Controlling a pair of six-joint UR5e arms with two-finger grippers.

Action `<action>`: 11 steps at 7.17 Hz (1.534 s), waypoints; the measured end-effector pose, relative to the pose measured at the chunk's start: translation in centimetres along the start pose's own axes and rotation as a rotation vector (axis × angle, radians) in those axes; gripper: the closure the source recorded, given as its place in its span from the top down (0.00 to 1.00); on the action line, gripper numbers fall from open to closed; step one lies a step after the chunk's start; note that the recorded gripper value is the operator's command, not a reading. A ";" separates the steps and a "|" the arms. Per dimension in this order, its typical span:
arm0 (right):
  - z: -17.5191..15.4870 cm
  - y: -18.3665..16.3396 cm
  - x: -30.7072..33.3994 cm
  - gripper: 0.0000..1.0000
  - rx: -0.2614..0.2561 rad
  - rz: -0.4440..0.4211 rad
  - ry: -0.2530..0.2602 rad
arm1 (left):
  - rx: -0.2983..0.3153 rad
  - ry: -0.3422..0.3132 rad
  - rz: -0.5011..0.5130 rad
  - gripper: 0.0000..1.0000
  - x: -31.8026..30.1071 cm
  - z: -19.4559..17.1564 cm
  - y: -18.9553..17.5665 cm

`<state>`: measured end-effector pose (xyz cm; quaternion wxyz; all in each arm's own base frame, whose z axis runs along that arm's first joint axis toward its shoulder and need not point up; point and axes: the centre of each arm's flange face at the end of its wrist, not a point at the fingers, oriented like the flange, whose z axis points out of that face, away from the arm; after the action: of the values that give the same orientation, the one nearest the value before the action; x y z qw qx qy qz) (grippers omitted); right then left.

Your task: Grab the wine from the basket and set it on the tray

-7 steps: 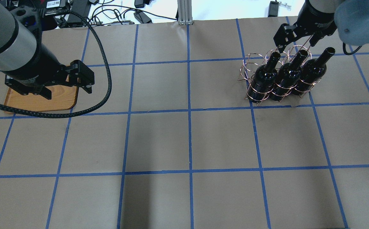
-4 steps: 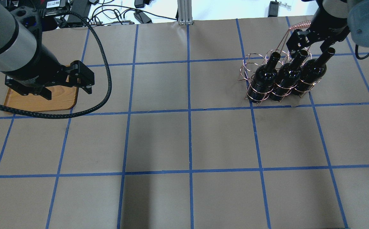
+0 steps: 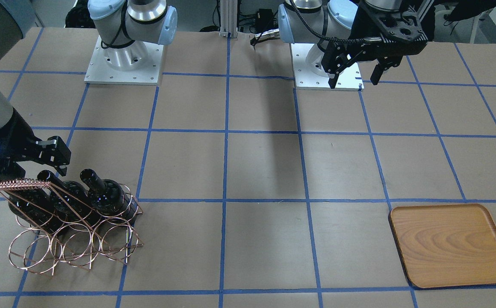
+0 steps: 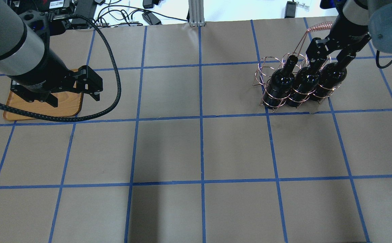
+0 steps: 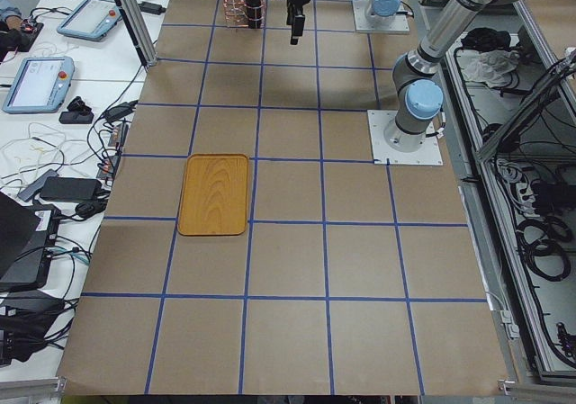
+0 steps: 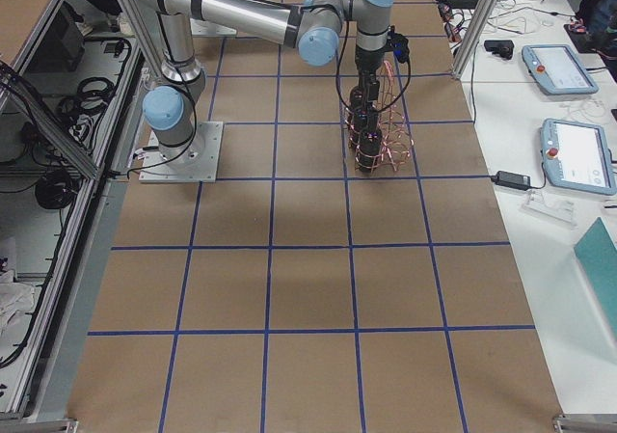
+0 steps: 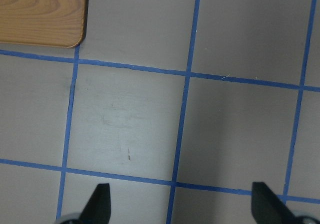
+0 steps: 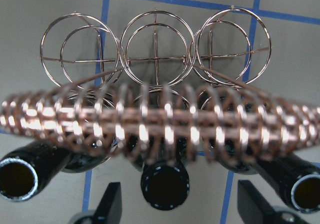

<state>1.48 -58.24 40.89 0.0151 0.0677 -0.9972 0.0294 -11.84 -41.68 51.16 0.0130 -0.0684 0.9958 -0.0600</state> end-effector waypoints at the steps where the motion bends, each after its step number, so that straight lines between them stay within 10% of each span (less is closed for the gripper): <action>1: 0.3 0.0 0.0 0.78 -0.008 -0.001 -0.003 | 0.001 0.000 0.001 1.00 0.0 0.0 0.0; 7: 2.4 -0.8 -0.2 0.78 -0.029 -0.097 -0.026 | 0.019 0.002 0.002 1.00 0.0 -0.8 -0.1; 11: 2.4 -0.9 -0.4 0.56 -0.029 -0.105 -0.035 | 0.025 0.002 0.001 1.00 0.0 -1.0 -0.1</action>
<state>1.95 -59.18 38.48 0.0000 0.1200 -0.9927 0.0128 -11.82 -41.67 52.15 0.0130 -0.0679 0.9950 -0.0725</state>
